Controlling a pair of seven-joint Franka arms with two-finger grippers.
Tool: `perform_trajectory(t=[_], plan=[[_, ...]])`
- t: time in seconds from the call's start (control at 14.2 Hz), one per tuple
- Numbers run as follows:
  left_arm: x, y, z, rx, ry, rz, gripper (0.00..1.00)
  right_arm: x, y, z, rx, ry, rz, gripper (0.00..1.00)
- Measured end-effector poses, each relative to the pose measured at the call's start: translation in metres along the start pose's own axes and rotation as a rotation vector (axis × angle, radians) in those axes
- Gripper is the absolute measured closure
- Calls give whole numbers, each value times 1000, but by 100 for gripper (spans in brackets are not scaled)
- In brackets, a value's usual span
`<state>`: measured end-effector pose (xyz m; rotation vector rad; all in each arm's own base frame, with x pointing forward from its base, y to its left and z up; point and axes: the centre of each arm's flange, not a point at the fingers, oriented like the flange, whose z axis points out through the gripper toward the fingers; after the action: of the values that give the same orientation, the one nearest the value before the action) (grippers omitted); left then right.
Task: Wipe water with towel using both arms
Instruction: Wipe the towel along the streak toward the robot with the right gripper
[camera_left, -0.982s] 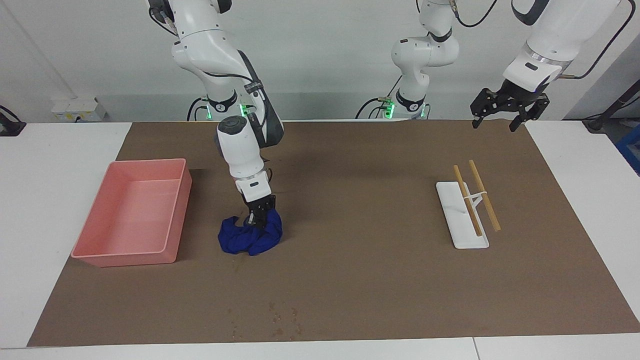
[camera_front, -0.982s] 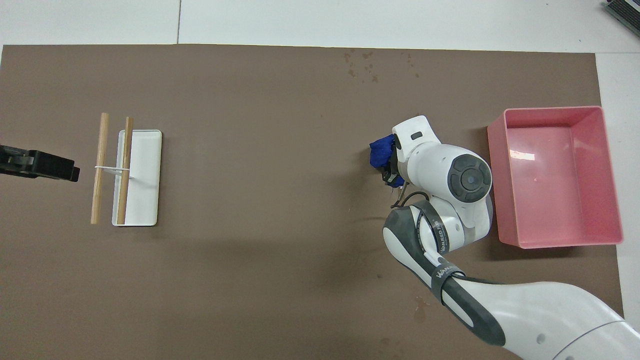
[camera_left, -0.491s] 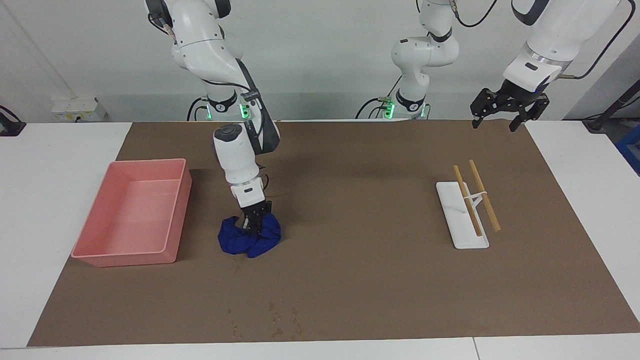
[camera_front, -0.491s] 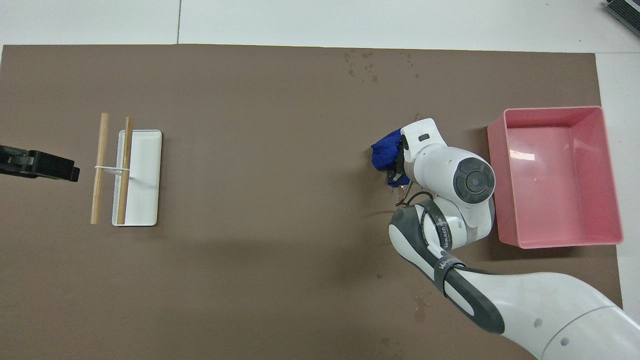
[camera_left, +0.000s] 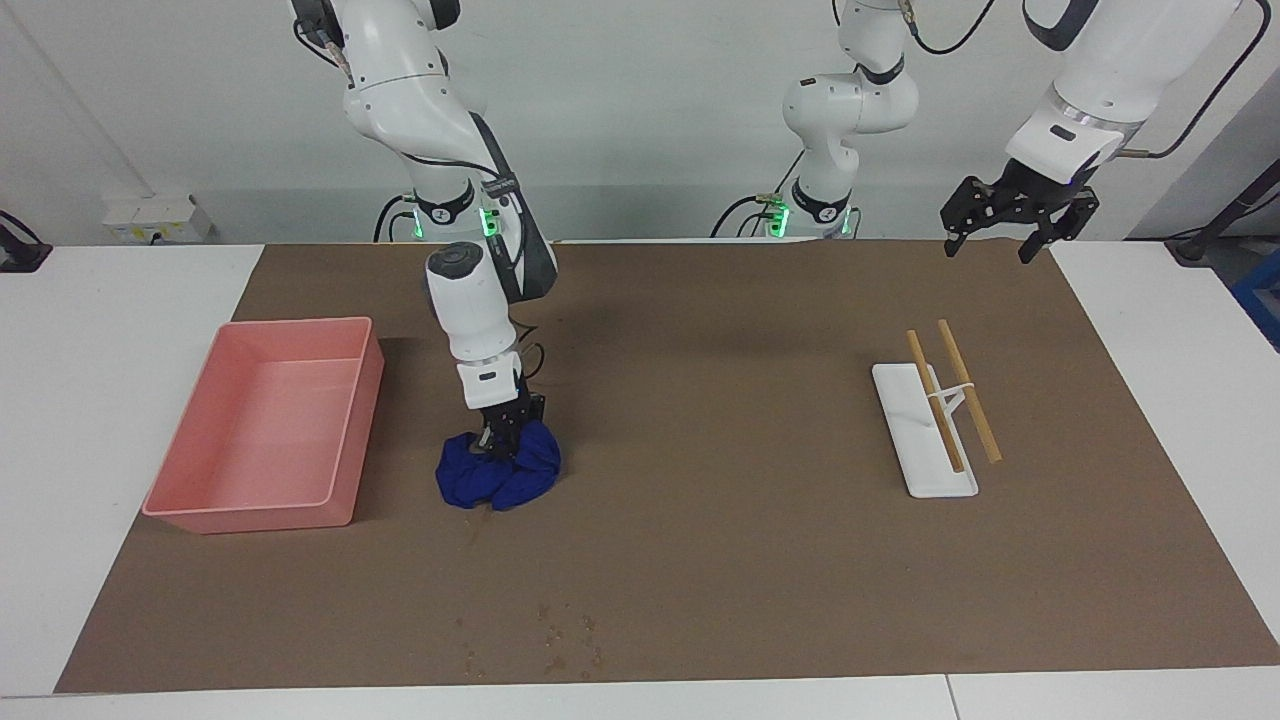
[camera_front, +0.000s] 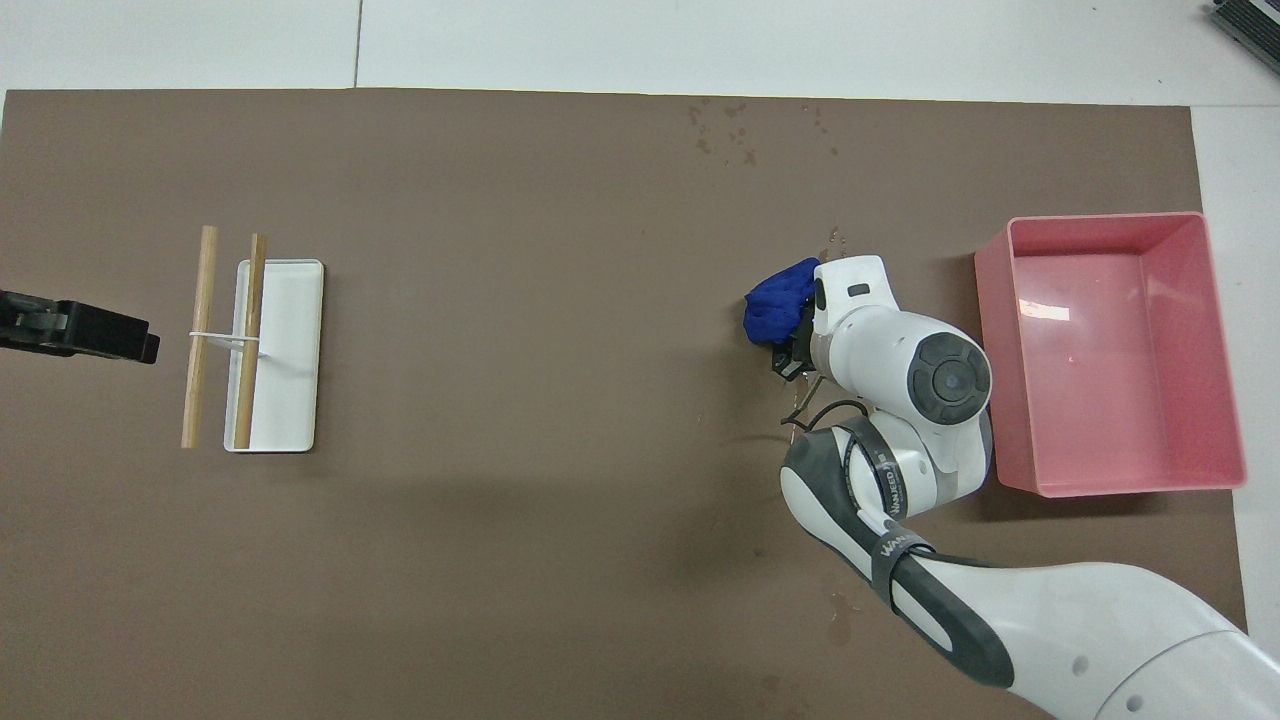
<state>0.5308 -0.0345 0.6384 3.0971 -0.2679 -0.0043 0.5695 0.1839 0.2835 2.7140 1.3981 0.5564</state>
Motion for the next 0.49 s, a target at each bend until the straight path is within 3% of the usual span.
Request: perform_trajectory(t=[0.49], plan=[[0,0,0,0,0,0,0,-20,-18,-10,45,-9,185,93]])
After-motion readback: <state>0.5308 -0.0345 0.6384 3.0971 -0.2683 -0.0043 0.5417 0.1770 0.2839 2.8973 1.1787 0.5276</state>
